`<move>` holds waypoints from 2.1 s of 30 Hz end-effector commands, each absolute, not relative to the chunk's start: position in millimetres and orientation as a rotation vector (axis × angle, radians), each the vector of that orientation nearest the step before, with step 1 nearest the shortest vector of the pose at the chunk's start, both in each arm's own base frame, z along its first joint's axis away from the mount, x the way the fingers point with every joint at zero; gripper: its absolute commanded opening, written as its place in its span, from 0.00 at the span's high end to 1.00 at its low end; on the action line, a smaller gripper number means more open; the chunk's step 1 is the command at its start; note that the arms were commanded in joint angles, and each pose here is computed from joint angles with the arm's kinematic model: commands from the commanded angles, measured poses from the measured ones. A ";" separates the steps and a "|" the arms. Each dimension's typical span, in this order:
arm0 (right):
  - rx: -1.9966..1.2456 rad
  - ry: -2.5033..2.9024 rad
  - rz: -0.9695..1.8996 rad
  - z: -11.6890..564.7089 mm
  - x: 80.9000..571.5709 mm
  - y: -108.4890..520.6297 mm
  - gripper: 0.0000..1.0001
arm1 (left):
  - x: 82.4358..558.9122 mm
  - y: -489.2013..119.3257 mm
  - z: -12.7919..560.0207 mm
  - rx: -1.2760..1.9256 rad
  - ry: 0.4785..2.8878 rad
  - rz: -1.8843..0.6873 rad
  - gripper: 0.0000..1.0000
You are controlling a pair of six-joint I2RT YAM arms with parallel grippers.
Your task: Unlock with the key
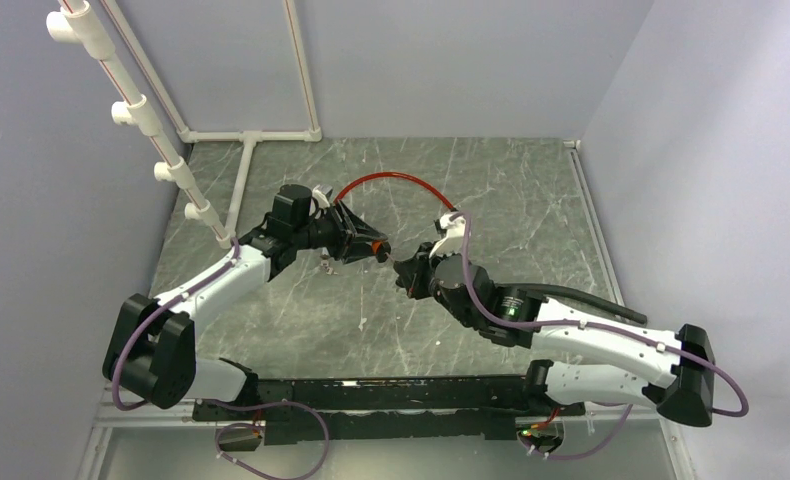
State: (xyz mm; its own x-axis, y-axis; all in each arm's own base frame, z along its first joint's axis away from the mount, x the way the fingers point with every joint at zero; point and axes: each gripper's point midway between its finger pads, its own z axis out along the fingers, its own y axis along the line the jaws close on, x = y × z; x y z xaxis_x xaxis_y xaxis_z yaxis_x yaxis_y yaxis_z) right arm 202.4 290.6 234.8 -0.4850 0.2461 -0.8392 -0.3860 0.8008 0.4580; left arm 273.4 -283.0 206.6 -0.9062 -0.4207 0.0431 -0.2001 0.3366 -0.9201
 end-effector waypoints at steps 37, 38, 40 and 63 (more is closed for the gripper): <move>-0.037 1.895 0.676 246.9 225.6 303.8 1.00 | 281.1 -283.6 233.2 -0.478 2.296 -1.620 1.00; -0.036 1.892 0.674 247.6 225.9 303.3 1.00 | 281.5 -283.2 232.5 -0.483 2.298 -1.614 1.00; -0.033 1.885 0.672 250.3 226.5 302.4 1.00 | 282.3 -282.4 230.6 -0.491 2.300 -1.601 1.00; -0.038 1.925 0.541 227.0 246.2 321.8 1.00 | 283.2 -282.7 226.4 -0.519 2.302 -1.579 1.00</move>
State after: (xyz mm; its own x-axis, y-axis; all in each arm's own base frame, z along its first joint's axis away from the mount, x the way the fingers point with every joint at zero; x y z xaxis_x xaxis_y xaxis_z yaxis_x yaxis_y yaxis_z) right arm 237.8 313.5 205.6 -0.4582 0.1711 -0.8722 -0.2767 0.9051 0.3229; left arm 292.0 -273.0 197.2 -0.8586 -0.5125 -0.0050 -0.2168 0.3720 -0.9026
